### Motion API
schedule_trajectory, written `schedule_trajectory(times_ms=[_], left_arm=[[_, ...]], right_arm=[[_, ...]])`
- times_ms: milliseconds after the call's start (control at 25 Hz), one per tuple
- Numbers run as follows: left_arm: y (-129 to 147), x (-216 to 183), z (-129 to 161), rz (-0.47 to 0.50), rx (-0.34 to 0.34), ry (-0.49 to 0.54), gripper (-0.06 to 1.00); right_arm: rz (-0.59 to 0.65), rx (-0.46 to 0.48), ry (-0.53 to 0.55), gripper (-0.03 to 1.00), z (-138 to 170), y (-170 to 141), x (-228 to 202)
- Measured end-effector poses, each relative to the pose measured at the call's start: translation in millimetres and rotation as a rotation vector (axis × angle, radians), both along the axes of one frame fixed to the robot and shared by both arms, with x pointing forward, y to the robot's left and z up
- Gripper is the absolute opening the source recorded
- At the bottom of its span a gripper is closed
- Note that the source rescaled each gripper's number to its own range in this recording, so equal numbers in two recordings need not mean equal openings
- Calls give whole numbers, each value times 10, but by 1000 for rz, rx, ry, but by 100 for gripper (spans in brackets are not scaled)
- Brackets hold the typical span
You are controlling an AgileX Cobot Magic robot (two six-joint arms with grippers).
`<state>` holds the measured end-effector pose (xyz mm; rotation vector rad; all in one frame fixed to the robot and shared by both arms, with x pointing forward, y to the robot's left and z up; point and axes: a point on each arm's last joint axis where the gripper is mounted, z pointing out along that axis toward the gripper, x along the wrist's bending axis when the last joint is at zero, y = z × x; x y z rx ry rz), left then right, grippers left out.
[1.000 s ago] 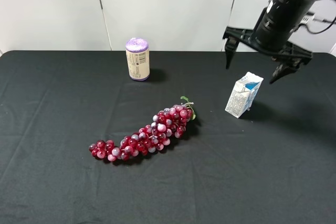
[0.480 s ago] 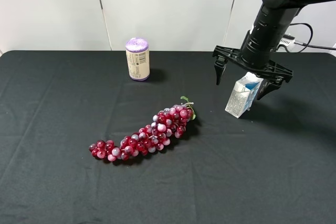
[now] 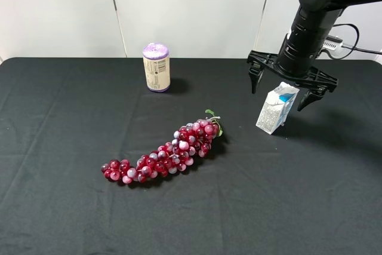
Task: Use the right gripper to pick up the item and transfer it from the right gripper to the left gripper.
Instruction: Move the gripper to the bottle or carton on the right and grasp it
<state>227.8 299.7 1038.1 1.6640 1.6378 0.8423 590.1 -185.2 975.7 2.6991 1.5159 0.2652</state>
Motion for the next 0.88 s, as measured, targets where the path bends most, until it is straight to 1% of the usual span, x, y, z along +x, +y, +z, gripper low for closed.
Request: schedule_trajectory(times_ms=[280,440,680,880], left_arm=[[0,0,0,0,0,0,100],[0,0,0,0,0,0,100],[0,0,0,0,0,0,100],[0,0,0,0,0,0,100]], right_arm=[[-46,2,-1,100,0,-142,45],[-43,4,2,100,-3,-147,45],[-26,3,50,100,-167,-127,68],[-24,3,69,100,-238,-119,78]])
